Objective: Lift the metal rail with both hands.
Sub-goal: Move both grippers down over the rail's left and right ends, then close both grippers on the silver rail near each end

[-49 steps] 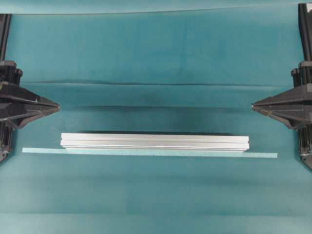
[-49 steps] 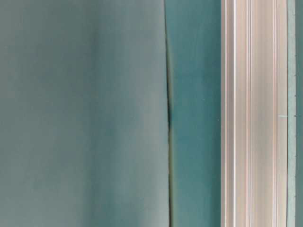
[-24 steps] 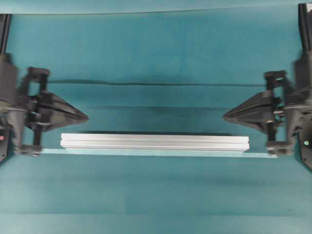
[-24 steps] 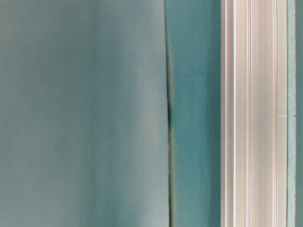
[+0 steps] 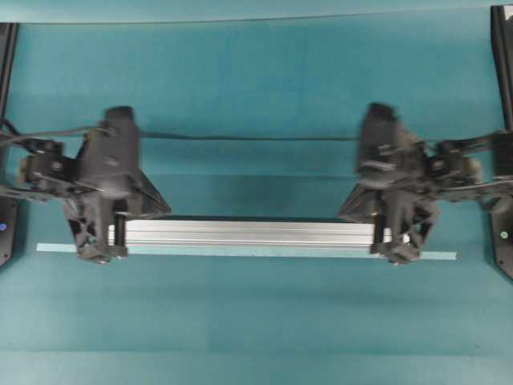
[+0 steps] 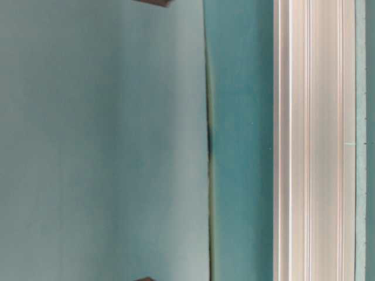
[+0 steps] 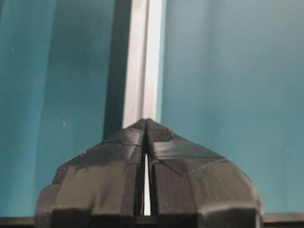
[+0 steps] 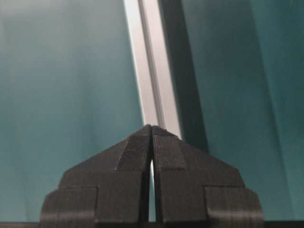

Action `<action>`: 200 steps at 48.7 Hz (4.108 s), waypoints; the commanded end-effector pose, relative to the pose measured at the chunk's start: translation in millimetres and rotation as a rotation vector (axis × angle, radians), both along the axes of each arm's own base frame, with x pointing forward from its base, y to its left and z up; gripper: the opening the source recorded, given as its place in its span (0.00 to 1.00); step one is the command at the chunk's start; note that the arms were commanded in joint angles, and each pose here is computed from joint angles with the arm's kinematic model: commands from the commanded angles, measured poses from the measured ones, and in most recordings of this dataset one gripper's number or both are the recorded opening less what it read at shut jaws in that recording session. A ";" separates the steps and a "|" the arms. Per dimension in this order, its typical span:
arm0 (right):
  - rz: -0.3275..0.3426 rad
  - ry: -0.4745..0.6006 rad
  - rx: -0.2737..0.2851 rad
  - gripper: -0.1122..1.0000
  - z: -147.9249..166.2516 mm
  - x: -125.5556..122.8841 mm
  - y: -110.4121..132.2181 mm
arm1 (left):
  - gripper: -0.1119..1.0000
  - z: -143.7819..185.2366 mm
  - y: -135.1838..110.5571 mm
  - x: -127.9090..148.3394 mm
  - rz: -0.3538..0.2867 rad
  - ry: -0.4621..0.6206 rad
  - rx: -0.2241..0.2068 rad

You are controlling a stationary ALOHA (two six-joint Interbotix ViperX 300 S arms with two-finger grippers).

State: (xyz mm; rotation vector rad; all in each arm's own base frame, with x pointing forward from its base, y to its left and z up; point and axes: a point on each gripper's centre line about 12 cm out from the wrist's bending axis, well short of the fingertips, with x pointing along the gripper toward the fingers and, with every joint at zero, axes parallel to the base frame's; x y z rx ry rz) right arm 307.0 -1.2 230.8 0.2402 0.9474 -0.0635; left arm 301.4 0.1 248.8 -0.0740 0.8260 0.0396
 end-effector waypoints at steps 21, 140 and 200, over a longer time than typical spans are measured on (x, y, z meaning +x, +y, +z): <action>0.091 0.291 -0.017 0.10 -16.5 33.7 0.7 | 0.08 -21.7 0.1 29.1 -0.001 0.236 0.007; 0.114 0.356 -0.068 0.96 -114.6 30.4 2.5 | 0.99 -123.6 -1.4 32.5 -0.026 0.310 0.019; 0.097 0.334 -0.068 0.45 -128.6 31.8 1.3 | 0.43 -132.6 -1.5 37.3 -0.005 0.296 0.004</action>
